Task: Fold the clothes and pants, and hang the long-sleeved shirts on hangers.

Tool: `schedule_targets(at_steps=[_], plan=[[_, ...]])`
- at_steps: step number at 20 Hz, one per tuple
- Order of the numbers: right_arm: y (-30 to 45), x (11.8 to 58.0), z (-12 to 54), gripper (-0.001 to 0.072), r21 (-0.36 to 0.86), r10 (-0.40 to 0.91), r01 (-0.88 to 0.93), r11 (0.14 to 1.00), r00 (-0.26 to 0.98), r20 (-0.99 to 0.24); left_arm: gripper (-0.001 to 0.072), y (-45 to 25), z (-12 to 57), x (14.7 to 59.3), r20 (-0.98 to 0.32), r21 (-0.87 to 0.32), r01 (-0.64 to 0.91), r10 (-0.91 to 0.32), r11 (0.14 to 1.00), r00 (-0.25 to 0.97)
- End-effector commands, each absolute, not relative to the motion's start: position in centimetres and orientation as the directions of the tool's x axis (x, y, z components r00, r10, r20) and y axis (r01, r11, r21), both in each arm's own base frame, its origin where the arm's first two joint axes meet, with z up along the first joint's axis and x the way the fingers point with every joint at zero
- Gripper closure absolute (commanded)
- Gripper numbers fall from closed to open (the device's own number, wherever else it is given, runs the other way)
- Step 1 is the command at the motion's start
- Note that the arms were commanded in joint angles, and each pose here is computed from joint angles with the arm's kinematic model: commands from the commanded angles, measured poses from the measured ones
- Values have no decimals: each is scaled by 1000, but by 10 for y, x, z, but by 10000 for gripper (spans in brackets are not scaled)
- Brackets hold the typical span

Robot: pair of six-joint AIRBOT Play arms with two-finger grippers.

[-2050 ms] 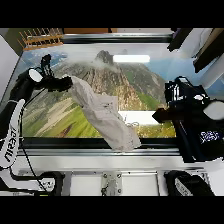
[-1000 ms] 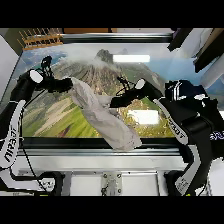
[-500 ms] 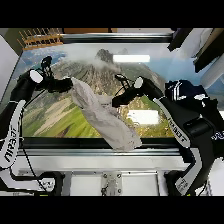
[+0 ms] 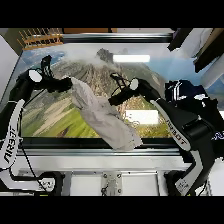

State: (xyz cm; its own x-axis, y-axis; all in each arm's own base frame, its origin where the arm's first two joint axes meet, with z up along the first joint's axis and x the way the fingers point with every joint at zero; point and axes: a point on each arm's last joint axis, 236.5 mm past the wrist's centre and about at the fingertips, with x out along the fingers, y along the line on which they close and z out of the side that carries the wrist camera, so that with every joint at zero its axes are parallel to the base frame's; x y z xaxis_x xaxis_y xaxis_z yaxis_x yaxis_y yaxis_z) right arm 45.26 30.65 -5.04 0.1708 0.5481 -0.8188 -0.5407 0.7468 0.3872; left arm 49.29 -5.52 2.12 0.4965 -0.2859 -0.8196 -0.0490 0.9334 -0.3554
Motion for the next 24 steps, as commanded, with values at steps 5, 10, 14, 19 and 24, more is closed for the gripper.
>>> schedule_targets(at_steps=[5,10,14,19,24], plan=[[184,487,223,692,26,447,-524,851,698,-560,692,-32,255,480,-520,-320,78,-244,944,819],[139,401,375,693,-72,431,-467,881,857,-283,693,-48,402,382,-255,-249,197,-260,948,931],[128,344,431,693,-73,437,-451,890,887,-148,693,-56,454,304,-124,-207,236,-264,950,956],[127,328,436,693,-44,444,-454,890,884,-147,693,-70,473,265,-60,-221,292,-312,931,948],[131,344,412,692,-30,444,-461,887,868,-222,692,-119,423,289,-138,-456,428,-538,780,832]])
